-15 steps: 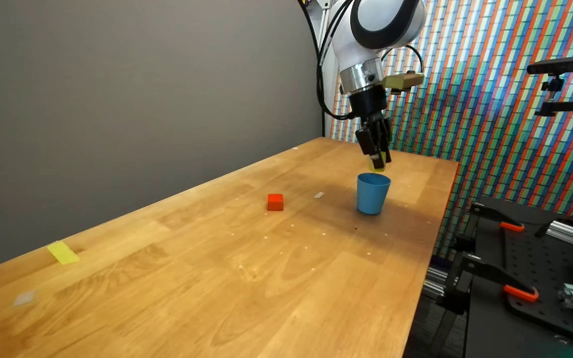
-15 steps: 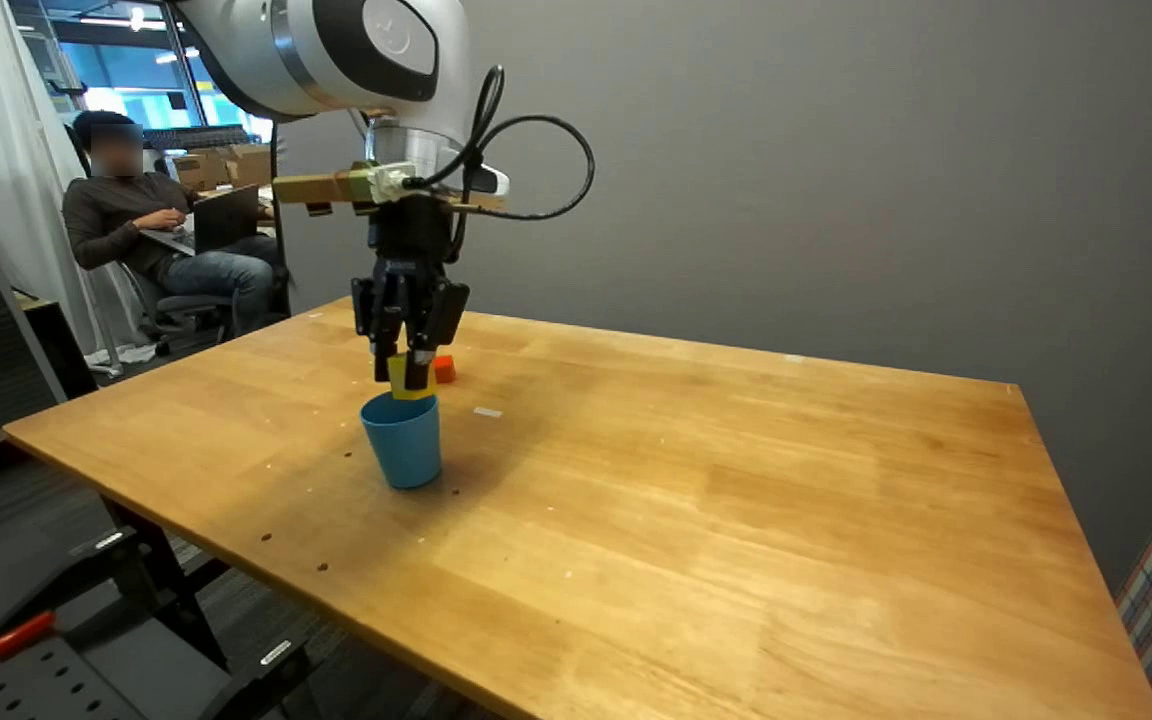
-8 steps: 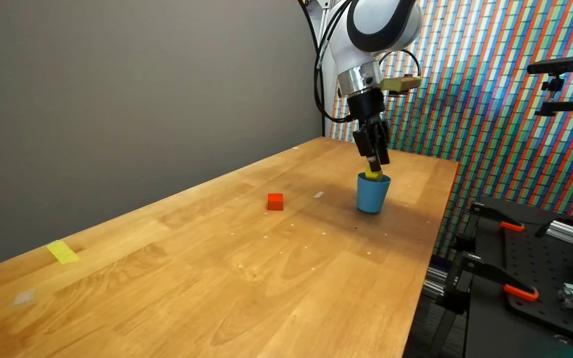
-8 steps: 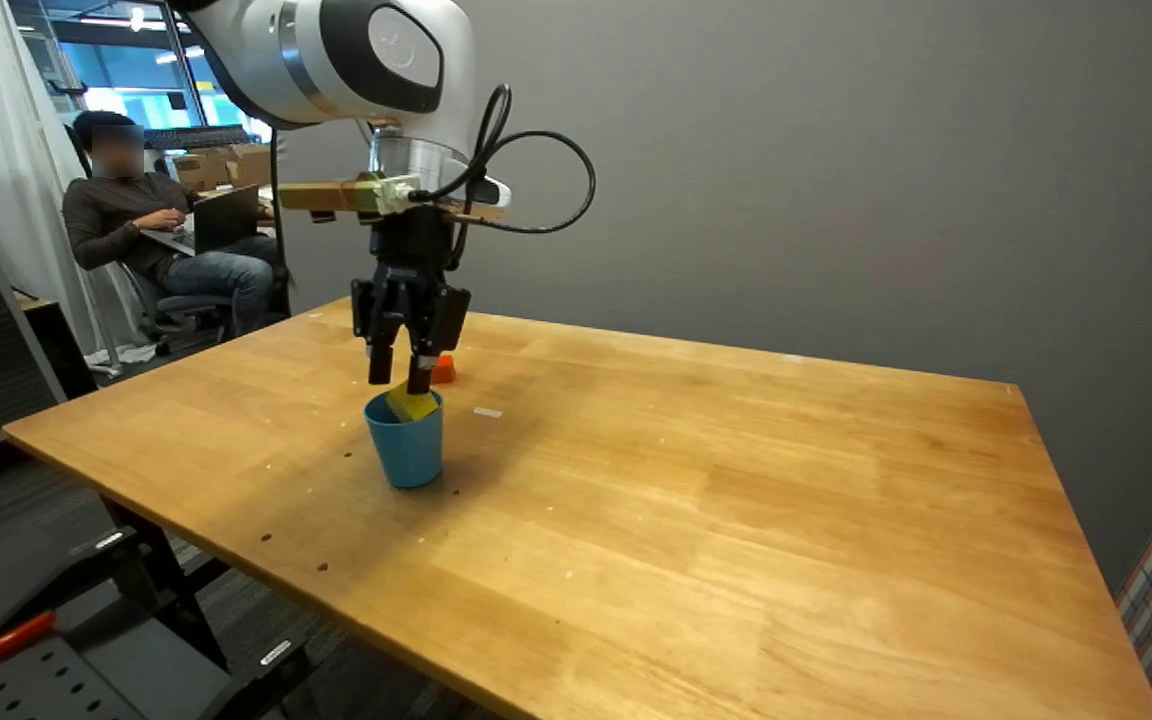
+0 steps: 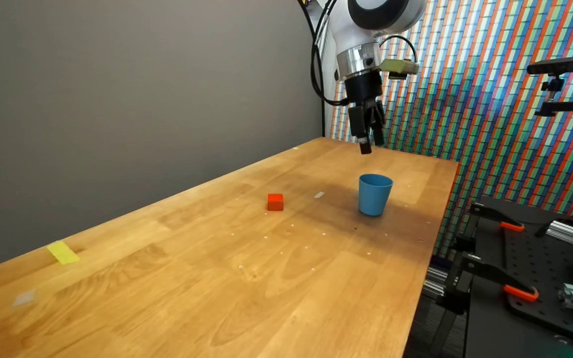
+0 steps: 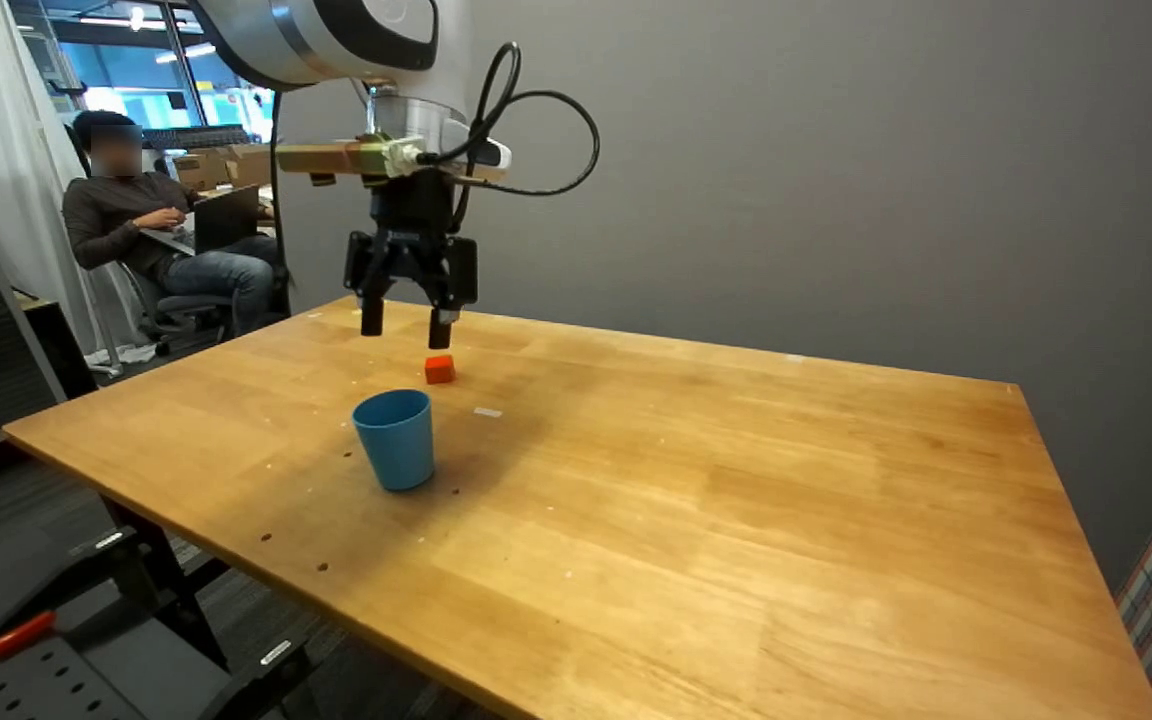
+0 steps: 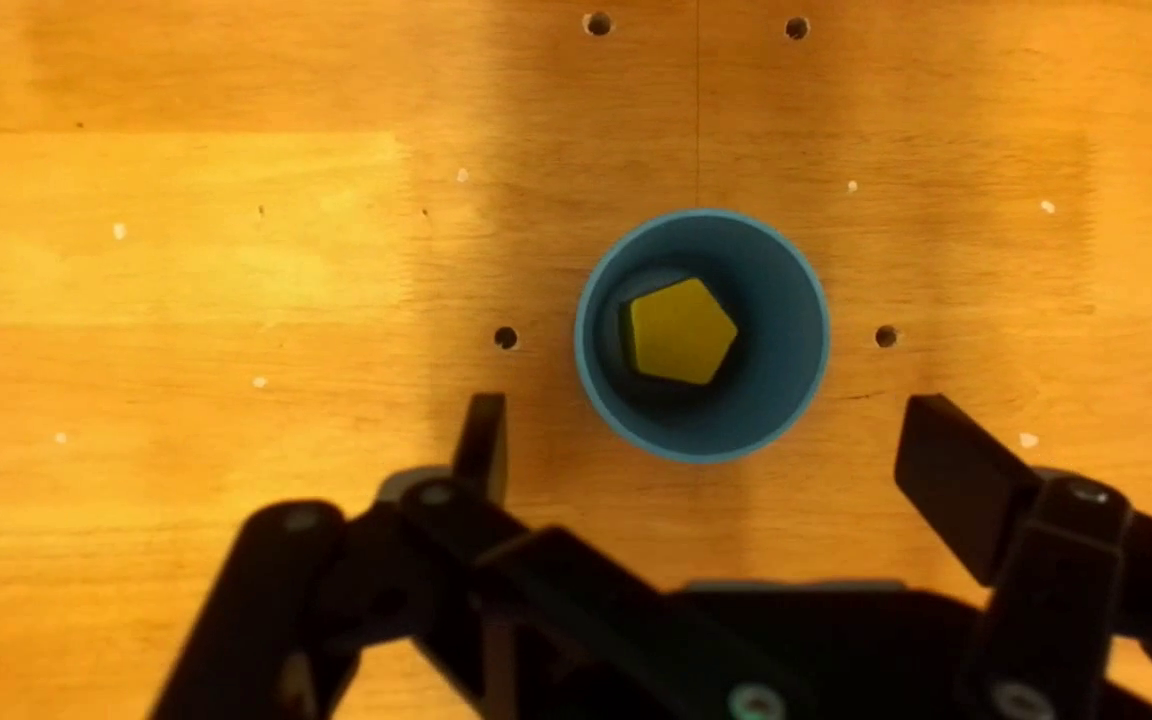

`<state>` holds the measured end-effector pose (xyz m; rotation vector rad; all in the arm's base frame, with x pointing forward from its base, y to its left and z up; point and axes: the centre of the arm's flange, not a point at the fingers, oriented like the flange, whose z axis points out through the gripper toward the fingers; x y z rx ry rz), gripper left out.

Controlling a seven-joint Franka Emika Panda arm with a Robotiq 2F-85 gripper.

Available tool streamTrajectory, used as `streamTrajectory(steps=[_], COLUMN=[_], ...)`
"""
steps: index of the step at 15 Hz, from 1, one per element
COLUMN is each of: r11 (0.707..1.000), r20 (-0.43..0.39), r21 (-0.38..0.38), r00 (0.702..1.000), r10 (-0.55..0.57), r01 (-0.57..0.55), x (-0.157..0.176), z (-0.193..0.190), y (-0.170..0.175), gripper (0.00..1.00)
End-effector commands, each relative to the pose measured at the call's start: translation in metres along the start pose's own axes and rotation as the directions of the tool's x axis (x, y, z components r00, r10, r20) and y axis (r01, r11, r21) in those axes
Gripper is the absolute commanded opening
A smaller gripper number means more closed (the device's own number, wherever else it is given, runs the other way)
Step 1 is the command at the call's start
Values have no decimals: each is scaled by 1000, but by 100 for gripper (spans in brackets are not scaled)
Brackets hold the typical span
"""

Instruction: Take the yellow block and put it in the cup

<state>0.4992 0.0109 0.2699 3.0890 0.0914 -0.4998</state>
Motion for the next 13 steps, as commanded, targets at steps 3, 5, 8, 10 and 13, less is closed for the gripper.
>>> streamTrajectory(steps=[3, 5, 8, 10, 13], r11=[995, 993, 992, 994, 994], r20=[-129, -194, -267, -249, -249], r21=[52, 29, 0, -1, -2], r00=[988, 976, 956, 963, 963], r10=[-81, -103, -124, -102, -103], r01=[88, 110, 129, 105, 106], x=[-48, -61, -79, -62, -66], z=[-86, -110, -142, -135, -137], y=[-1, -3, -7, -6, -6], gripper=[100, 100, 100, 100, 100])
